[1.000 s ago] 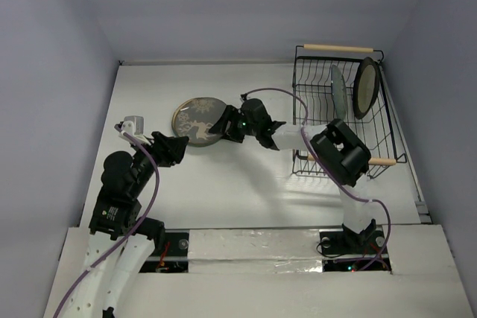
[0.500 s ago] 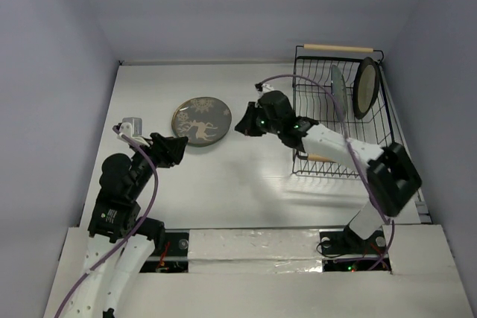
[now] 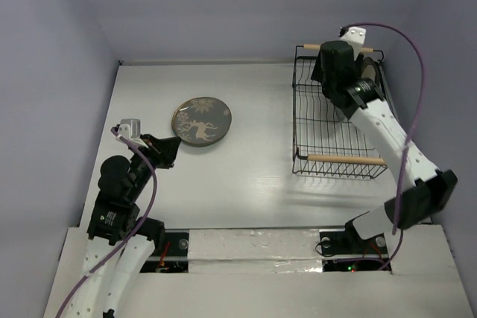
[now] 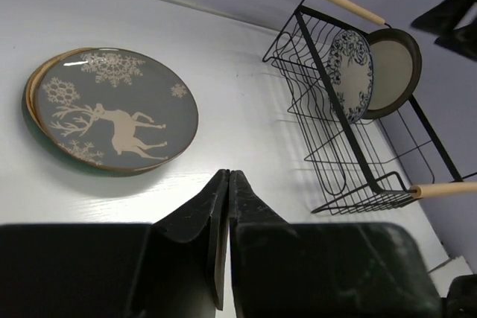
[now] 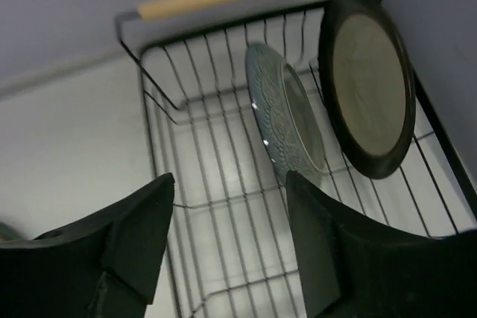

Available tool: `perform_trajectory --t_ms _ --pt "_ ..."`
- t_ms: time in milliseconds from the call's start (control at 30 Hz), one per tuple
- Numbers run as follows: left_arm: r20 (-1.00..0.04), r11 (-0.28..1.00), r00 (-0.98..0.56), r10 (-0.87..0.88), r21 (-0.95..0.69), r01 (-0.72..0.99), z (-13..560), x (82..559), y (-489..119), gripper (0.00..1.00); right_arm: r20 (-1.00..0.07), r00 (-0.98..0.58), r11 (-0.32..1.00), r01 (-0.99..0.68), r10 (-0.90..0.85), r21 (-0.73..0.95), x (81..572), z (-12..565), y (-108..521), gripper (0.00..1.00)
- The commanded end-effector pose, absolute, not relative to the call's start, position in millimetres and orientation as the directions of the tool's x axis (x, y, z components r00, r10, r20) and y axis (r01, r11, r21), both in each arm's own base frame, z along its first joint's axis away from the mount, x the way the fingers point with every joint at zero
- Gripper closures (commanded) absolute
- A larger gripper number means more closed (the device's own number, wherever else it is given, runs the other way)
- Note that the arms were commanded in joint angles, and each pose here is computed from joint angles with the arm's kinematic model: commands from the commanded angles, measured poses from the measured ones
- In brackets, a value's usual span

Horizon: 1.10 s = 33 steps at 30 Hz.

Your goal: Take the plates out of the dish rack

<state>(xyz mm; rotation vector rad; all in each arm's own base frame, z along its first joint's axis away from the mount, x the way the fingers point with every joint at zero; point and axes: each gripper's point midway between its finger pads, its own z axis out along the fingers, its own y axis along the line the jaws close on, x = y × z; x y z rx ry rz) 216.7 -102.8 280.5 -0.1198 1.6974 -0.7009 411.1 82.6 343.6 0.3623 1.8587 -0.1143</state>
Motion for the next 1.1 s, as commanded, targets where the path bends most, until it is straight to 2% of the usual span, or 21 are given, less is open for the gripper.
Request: perform_trajectory --t_ms 0,33,67,133,300,433,633,800,867,900,967,1067 --pt "-0.864 0.805 -0.217 -0.454 -0.502 0.315 291 217 -103 1.0 -0.861 -0.509 0.886 0.403 0.007 -0.23 408 290 39 0.3" --pt "-0.864 0.805 -0.22 -0.453 -0.502 0.316 290 217 -103 0.95 -0.848 -0.529 0.89 0.386 -0.002 -0.243 413 285 39 0.29" --pt "-0.863 0.804 -0.219 -0.455 -0.504 0.315 290 216 -103 0.85 -0.832 -0.555 0.887 0.379 -0.009 -0.263 423 278 40 0.29" --pt "-0.863 0.801 -0.224 -0.454 -0.505 0.322 290 215 -105 0.81 -0.811 -0.585 0.88 0.372 -0.024 -0.295 433 268 38 0.29" --pt "-0.864 0.797 -0.224 -0.45 -0.502 0.335 292 214 -107 0.8 -0.75 -0.661 0.812 0.43 -0.015 -0.395 459 231 8 0.38" --pt "-0.864 0.793 -0.227 -0.45 -0.503 0.344 293 212 -109 0.76 -0.73 -0.682 0.744 0.465 -0.044 -0.48 461 226 -9 0.47" --pt "-0.865 0.787 -0.237 -0.443 -0.502 0.36 292 210 -113 0.75 -0.688 -0.724 0.714 0.455 -0.052 -0.532 465 211 -23 0.61" --pt "-0.865 0.786 -0.232 -0.445 -0.501 0.361 293 209 -113 0.74 -0.685 -0.725 0.669 0.473 -0.074 -0.573 461 216 -32 0.82" --pt "-0.865 0.786 -0.231 -0.445 -0.501 0.362 293 209 -113 0.74 -0.691 -0.717 0.655 0.477 -0.095 -0.586 458 228 -36 0.87" --pt "-0.866 0.784 -0.235 -0.442 -0.5 0.367 293 208 -115 0.74 -0.691 -0.716 0.645 0.483 -0.1 -0.593 456 233 -38 0.96" --pt "-0.865 0.784 -0.236 -0.443 -0.501 0.367 293 208 -115 0.74 -0.691 -0.714 0.638 0.481 -0.113 -0.601 454 241 -39 1.0" --pt "-0.865 0.785 -0.24 -0.441 -0.502 0.363 292 209 -115 0.74 -0.706 -0.696 0.625 0.496 -0.129 -0.603 448 259 -44 1.0"
